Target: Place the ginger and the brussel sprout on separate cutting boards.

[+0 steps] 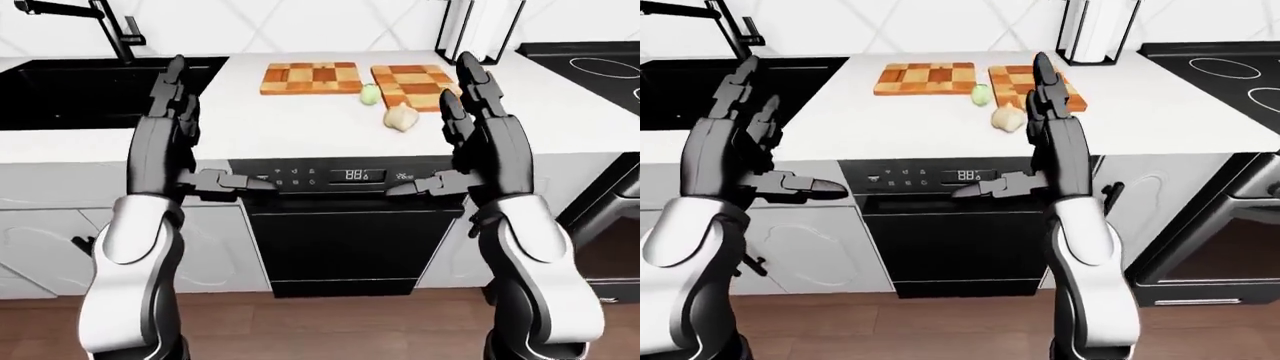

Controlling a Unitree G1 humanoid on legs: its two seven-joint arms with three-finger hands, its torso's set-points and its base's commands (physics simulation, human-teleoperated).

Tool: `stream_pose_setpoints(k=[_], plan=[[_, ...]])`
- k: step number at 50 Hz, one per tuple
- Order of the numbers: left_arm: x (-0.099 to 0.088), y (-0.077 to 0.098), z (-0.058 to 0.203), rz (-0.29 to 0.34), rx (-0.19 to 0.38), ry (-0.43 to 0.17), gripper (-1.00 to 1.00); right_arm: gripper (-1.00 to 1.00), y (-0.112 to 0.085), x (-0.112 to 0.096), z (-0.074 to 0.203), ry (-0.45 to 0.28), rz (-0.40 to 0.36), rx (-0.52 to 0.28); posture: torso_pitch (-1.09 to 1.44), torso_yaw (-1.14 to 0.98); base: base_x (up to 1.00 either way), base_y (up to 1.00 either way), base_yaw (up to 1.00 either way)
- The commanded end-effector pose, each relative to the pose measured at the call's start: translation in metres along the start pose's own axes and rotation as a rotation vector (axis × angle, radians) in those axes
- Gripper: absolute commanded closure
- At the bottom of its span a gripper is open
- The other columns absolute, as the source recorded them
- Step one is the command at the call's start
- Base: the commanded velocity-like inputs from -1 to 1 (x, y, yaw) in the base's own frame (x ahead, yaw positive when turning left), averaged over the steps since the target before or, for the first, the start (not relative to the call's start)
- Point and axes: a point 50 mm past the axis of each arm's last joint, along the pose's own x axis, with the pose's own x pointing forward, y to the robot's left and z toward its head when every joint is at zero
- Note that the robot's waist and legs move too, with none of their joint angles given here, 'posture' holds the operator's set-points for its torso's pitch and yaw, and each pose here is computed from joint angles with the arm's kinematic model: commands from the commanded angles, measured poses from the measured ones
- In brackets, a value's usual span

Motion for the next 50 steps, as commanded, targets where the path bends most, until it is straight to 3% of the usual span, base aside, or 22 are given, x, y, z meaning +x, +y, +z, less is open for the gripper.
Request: stream_pose_setpoints(k=[1,24,50], plan=[[-0.0006,0.0026,0.0115,0.017,0.012,-0.062,-1.0,-1.0,0.0003,-0.0001,0.0103,-0.06,0.002,-0.01,0.0,0.0,0.43,-0.08,0.0],[-0.0009,0.0047,0.0132,0.027,0.02,-0.064,-1.0,-1.0,-0.0023,0.0001,0.0111,-0.058,-0.019,-0.004,0.0,0.0,0.08,-0.01,0.0],[-0.0028,0.0076,0.0125,0.04,0.026,-0.063,-1.0,-1.0,-0.0005,0.0003,0.0096,-0.061,-0.017,-0.01,0.0,0.0,0.0,-0.31,0.0]])
